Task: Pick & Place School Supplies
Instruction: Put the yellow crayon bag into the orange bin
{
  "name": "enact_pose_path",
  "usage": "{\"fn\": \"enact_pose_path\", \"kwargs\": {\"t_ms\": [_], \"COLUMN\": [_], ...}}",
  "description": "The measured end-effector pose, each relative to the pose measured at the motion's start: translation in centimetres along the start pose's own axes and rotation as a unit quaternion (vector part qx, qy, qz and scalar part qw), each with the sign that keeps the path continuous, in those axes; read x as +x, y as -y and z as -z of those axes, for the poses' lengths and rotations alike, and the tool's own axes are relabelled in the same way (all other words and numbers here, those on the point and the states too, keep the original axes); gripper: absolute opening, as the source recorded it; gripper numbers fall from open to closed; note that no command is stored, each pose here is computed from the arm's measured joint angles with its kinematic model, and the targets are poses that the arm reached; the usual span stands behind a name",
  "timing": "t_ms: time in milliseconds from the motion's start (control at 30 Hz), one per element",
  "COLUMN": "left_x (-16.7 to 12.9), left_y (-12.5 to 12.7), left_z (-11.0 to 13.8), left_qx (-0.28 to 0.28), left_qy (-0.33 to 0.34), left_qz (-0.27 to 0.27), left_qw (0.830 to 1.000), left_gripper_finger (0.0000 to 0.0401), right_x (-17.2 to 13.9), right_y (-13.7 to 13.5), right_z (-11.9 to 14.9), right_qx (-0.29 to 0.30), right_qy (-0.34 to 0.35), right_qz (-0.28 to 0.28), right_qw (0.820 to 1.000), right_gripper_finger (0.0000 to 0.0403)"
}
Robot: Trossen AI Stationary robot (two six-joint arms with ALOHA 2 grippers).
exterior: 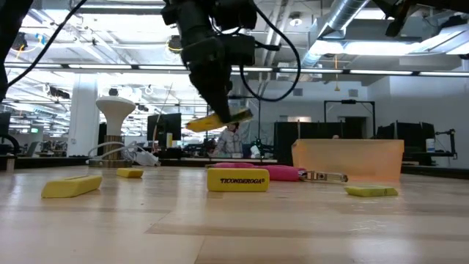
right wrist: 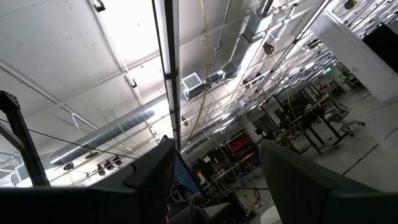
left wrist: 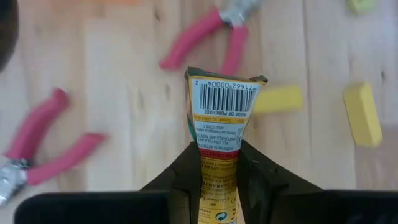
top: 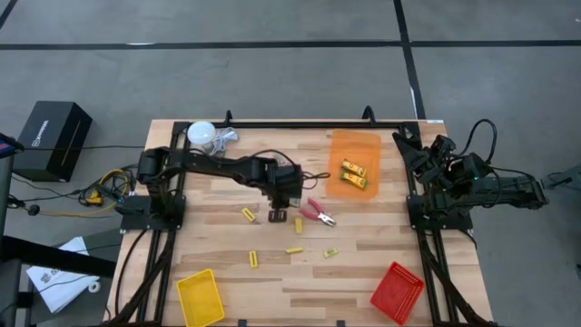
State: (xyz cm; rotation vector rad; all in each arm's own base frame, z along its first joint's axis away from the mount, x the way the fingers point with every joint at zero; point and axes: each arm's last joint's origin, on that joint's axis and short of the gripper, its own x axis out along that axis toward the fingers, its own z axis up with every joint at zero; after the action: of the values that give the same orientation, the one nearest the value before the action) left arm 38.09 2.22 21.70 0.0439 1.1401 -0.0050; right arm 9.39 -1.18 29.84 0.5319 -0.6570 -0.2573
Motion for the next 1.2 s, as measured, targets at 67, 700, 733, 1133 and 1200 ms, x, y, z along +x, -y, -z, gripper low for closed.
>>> {"fn": "enact_pose_path", "kwargs": {"t_ms": [67, 700, 733, 1133, 1200], "left_x": [-0.2, 0.6, 1.1, 4.3, 4.1], "left_y": [-0.6, -7.0, -7.2, -8.4, -8.7], "left_z": [-0.5, -9.4, -9.6, -10.8, -11.0], "left_qx": [-0.007, -0.033, -0.033, -0.034, -0.035], "left_qy": [0.022, 0.174, 0.174, 0.192, 0.205], "left_qz": [-0.006, -0.054, -0.055, -0.039, -0.039], "left_qw": [1.000, 0.983, 0.983, 0.980, 0.977], "left_gripper_finger": [0.0065, 0.0065, 0.0065, 0.0065, 0.0065], "right_x": [0.0, 0.0, 0.0, 0.0, 0.0], "right_y": [0.0, -0.1, -0.1, -0.1, -0.1], "right_z": [0.0, -0.2, -0.2, -0.2, -0.2], "right_qx": [0.000, 0.003, 0.003, 0.003, 0.003], "right_qy": [0.000, 0.009, 0.009, 0.009, 0.009], "right_qz": [0.000, -0.004, -0.004, -0.004, -0.004], "right_qw": [1.000, 1.000, 1.000, 1.000, 1.000], "right_gripper_finger": [0.0225, 0.0225, 0.0225, 0.0225, 0.0225]}}
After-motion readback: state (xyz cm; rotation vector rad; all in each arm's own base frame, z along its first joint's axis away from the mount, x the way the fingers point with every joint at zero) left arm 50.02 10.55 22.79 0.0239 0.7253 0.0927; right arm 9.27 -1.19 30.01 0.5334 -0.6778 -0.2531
